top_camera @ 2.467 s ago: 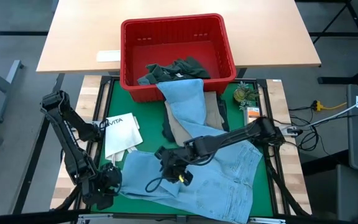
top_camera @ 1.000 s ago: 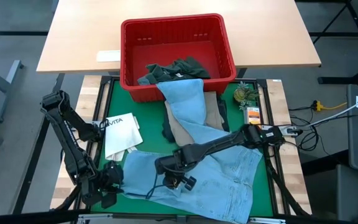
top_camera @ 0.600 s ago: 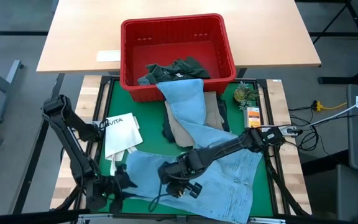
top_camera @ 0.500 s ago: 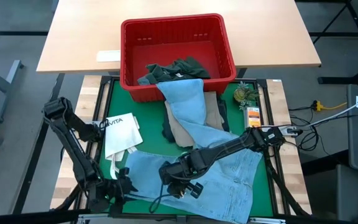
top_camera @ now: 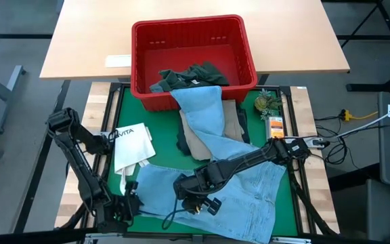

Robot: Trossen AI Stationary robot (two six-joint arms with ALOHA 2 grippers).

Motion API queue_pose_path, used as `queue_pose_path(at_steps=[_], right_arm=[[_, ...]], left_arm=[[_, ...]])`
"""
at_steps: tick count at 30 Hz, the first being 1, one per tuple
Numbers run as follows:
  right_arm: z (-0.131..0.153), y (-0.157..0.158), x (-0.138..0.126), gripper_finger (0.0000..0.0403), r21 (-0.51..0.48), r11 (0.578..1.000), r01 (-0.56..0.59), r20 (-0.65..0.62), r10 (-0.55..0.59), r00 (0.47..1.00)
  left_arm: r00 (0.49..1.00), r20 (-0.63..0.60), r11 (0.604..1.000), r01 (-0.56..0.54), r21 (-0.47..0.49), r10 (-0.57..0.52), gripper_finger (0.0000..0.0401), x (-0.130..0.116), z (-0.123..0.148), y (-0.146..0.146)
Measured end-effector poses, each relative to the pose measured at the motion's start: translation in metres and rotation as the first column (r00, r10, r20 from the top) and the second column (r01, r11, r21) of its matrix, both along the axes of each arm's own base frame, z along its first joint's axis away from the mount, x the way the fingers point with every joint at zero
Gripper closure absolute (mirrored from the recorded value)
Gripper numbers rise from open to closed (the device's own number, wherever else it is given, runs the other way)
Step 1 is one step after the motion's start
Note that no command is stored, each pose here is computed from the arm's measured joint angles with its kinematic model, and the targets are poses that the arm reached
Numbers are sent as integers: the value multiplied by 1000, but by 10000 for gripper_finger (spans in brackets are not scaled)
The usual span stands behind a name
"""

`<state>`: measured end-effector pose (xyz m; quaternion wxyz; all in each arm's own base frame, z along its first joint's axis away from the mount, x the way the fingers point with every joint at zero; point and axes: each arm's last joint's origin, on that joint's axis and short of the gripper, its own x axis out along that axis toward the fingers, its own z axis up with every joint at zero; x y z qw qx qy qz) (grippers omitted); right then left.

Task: Fold laundry
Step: Remove the blue pants from the laundry bin

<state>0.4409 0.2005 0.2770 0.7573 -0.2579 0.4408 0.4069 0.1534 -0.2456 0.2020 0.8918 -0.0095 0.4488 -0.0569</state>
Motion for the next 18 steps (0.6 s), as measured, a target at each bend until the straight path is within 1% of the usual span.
queue_pose_path(at_steps=[5,11,13,15,18], right_arm=[[0,0,0,402,7,1000,-1,-4,1,1000],[0,0,0,402,7,1000,-1,-5,1,1000],[-1,0,0,402,7,1000,-1,-5,1,1000],[-1,0,0,402,7,1000,-1,-6,1,1000],[-1,0,0,402,12,1000,17,-16,-16,1000]], left_arm=[[999,-33,997,24,71,-22,251,-4,-3,4],[994,-106,986,45,163,-27,251,-11,-6,12],[992,-126,984,47,173,-25,252,-12,-7,14],[991,-134,985,26,172,-3,258,-13,-7,15],[987,-160,989,13,147,10,279,-14,-8,14]])
